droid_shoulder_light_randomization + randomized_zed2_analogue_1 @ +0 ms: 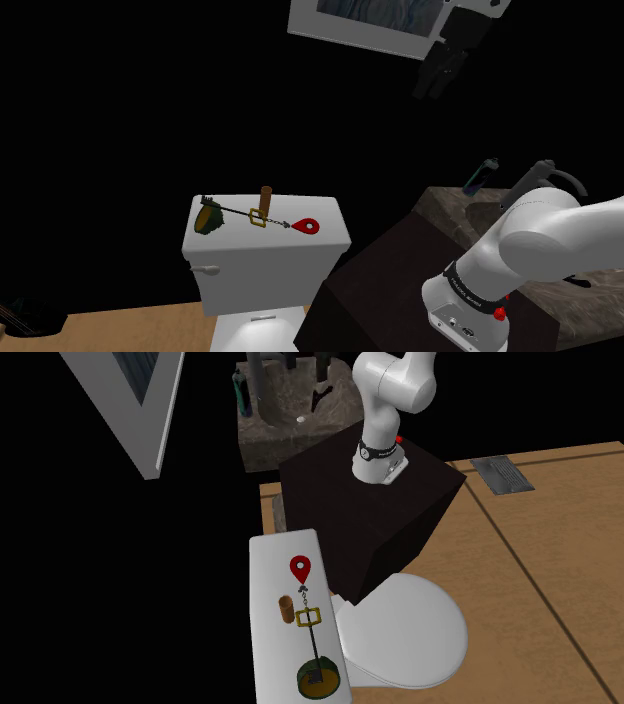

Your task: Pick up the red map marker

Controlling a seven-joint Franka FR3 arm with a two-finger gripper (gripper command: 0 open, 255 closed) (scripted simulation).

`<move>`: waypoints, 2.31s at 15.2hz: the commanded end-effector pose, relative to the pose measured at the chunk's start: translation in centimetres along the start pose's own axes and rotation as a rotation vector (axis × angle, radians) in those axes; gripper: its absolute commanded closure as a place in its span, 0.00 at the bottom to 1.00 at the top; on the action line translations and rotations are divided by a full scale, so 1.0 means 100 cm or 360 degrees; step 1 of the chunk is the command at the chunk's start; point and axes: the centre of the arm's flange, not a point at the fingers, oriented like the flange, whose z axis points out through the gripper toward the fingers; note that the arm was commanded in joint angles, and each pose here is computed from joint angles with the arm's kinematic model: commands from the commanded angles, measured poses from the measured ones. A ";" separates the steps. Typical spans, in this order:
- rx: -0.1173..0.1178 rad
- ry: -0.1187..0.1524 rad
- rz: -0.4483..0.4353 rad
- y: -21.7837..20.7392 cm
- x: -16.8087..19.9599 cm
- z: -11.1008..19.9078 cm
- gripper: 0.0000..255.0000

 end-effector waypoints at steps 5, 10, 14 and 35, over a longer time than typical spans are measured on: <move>-0.0016 -0.0009 -0.0124 -0.005 0.017 0.050 0.00; -0.0035 -0.0021 -0.0279 -0.013 0.037 0.113 0.00; -0.0051 -0.0030 -0.0403 -0.020 0.052 0.164 0.00; -0.0133 -0.0079 -0.1055 -0.066 0.115 0.432 0.00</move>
